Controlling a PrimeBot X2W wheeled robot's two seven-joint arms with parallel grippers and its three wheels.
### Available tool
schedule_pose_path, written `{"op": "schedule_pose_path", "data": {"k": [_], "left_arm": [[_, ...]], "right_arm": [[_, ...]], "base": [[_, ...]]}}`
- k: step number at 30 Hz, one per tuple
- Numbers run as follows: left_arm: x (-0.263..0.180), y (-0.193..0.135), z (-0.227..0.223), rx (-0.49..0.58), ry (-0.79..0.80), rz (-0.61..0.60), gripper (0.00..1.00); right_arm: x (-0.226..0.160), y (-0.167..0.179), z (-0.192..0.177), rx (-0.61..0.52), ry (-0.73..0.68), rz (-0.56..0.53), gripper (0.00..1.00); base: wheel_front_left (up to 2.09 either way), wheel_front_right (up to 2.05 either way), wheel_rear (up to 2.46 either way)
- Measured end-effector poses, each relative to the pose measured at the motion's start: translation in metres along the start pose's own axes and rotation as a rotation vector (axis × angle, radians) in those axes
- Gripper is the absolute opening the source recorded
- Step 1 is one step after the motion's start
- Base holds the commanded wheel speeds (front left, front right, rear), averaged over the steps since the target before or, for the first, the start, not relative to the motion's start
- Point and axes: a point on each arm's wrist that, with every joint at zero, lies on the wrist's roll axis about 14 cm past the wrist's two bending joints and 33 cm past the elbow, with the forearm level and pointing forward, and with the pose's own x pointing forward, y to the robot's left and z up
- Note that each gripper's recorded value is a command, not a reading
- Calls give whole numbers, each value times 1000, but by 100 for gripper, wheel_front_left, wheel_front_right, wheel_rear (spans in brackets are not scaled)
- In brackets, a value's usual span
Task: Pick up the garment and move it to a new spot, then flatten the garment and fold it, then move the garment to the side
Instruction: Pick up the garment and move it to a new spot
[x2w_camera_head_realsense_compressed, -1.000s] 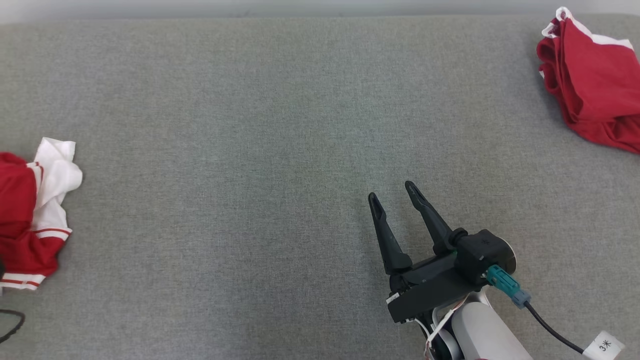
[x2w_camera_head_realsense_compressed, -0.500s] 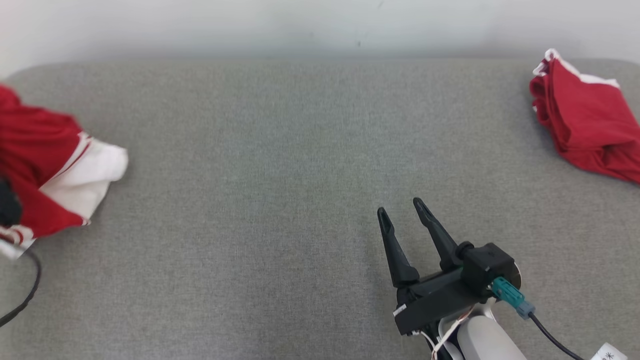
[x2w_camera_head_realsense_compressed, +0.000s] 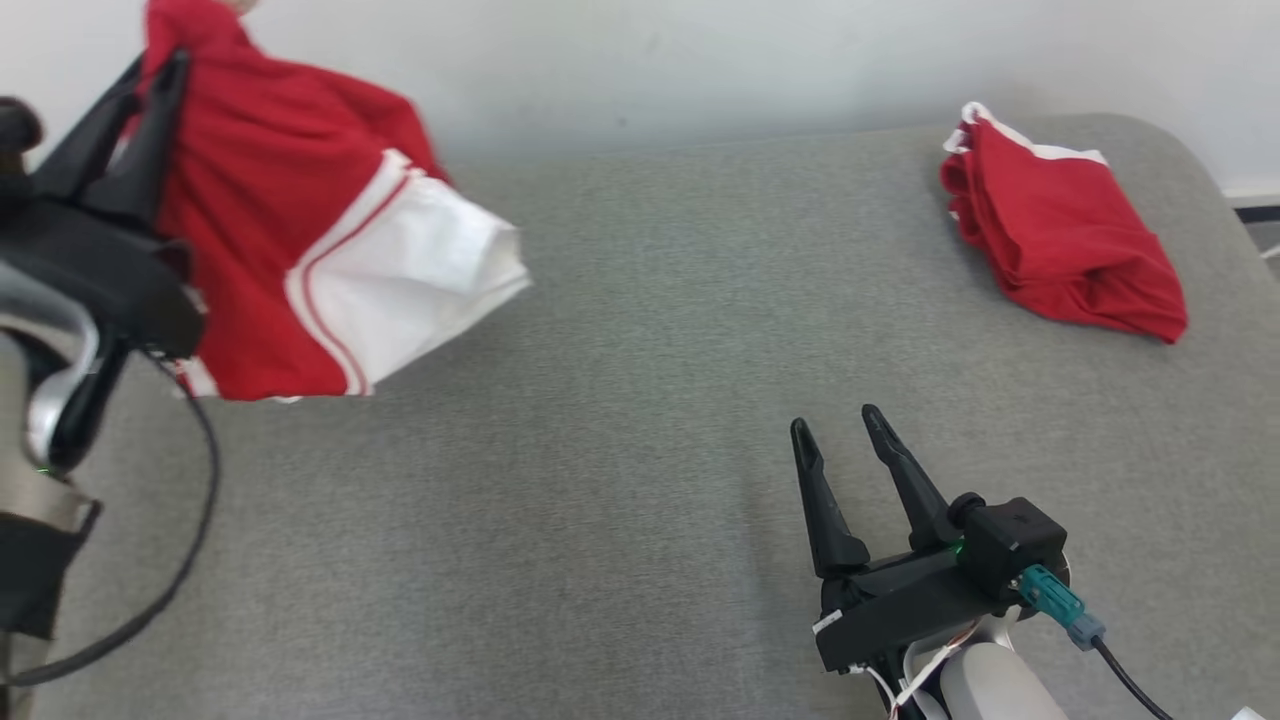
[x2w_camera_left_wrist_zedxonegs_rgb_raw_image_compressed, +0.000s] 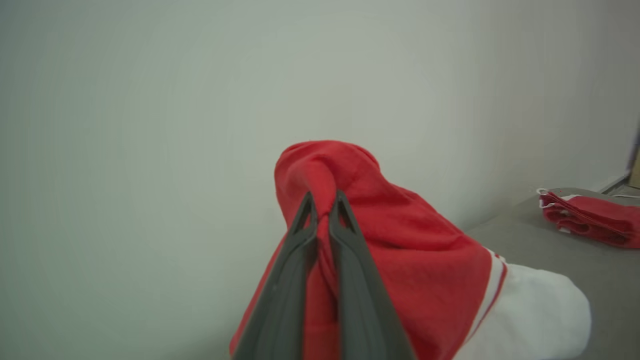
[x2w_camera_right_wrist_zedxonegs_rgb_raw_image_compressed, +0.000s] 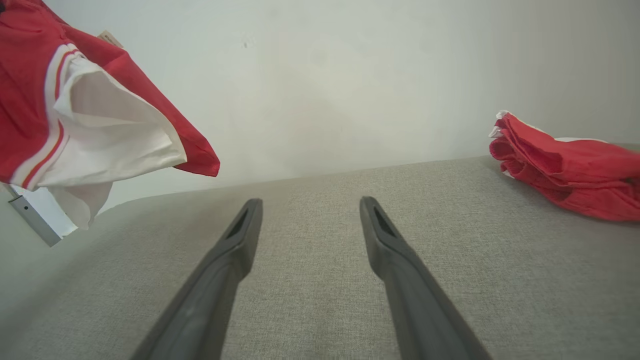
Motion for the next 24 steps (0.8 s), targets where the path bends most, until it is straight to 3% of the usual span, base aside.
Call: {"op": "schedule_pose_path", "data": {"k": [9, 19, 24], "left_arm": [[16, -77, 11, -100, -64, -156, 0], [-30, -128, -78, -285, 127, -184, 0], [-55, -144, -109, -310, 176, -170, 0]], "right_arm": [[-16, -22, 3, -10, -1, -79, 100], [-14, -28, -1, -7, 8, -92, 100], [-11, -20, -5, -8, 19, -67, 100]], "base": [[0, 0, 0], [0, 0, 0], [0, 0, 0]]}}
